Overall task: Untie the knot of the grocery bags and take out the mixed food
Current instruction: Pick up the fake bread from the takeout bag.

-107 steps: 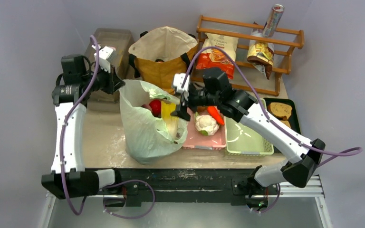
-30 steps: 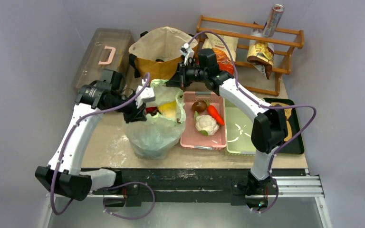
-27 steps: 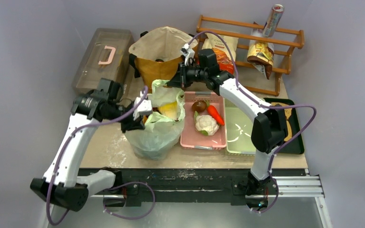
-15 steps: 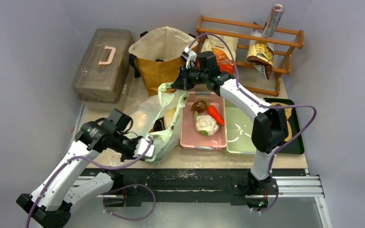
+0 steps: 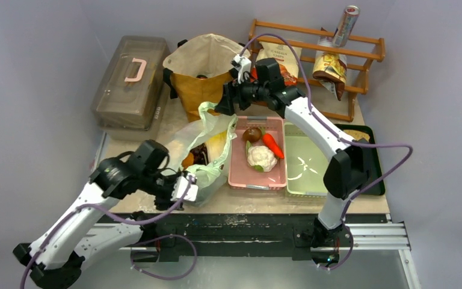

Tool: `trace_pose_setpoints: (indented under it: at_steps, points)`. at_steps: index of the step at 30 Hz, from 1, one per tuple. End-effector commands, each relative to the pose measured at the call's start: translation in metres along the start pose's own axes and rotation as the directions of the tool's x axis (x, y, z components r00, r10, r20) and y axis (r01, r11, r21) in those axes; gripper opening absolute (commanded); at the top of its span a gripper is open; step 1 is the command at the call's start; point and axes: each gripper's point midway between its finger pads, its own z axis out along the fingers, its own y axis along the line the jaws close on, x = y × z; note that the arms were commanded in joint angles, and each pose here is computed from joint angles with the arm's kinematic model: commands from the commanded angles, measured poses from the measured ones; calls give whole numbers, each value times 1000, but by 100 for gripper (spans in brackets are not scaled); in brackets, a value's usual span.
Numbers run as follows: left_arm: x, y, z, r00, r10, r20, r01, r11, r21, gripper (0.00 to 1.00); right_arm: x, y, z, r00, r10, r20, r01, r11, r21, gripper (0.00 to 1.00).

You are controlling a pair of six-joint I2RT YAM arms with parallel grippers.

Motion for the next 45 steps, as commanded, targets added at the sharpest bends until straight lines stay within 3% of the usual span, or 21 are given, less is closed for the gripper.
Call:
trace_pose_setpoints:
  at_steps: [1, 5, 9, 14, 22, 27, 28, 30, 33, 38, 45]
  points:
    - [-69, 2, -53, 963, -34, 268, 75, 986, -146, 56, -25, 34, -59, 978, -193, 78, 194, 981, -1, 88]
    - [-118, 23, -106, 873, -136, 467, 253, 947, -197, 49, -46, 54, -95, 942, -304, 145, 304, 952, 25, 81]
    - [-124, 80, -147, 751, -252, 610, 485, 838, -251, 48, -34, 81, -101, 930, -334, 153, 347, 936, -66, 57]
    - [-72, 133, -136, 774, -332, 539, 582, 710, -398, 66, 25, 97, -74, 916, -397, 48, 400, 906, -139, 40]
    - [-17, 145, -76, 794, -491, 357, 607, 671, -427, 72, 61, 105, -21, 880, -474, 32, 474, 873, -115, 30]
    - [10, 158, -78, 721, -574, 389, 690, 540, -482, 55, 82, 119, -1, 859, -507, 66, 511, 853, -108, 36]
    - [11, 160, -80, 697, -586, 413, 714, 515, -475, 46, 87, 128, 1, 858, -508, 72, 513, 849, -127, 38]
    - [9, 161, -84, 667, -591, 453, 743, 489, -457, 21, 102, 144, 1, 855, -514, 78, 519, 836, -177, 54]
    - [-2, 160, -87, 639, -577, 508, 769, 486, -416, 0, 118, 159, 4, 829, -550, 99, 558, 809, -185, 66]
    - [-18, 160, -99, 602, -540, 589, 796, 466, -386, 0, 105, 159, 21, 779, -602, 177, 624, 772, -123, 65]
    - [-24, 149, -103, 624, -494, 605, 775, 492, -397, 0, 73, 183, 26, 752, -591, 291, 645, 751, -140, 63]
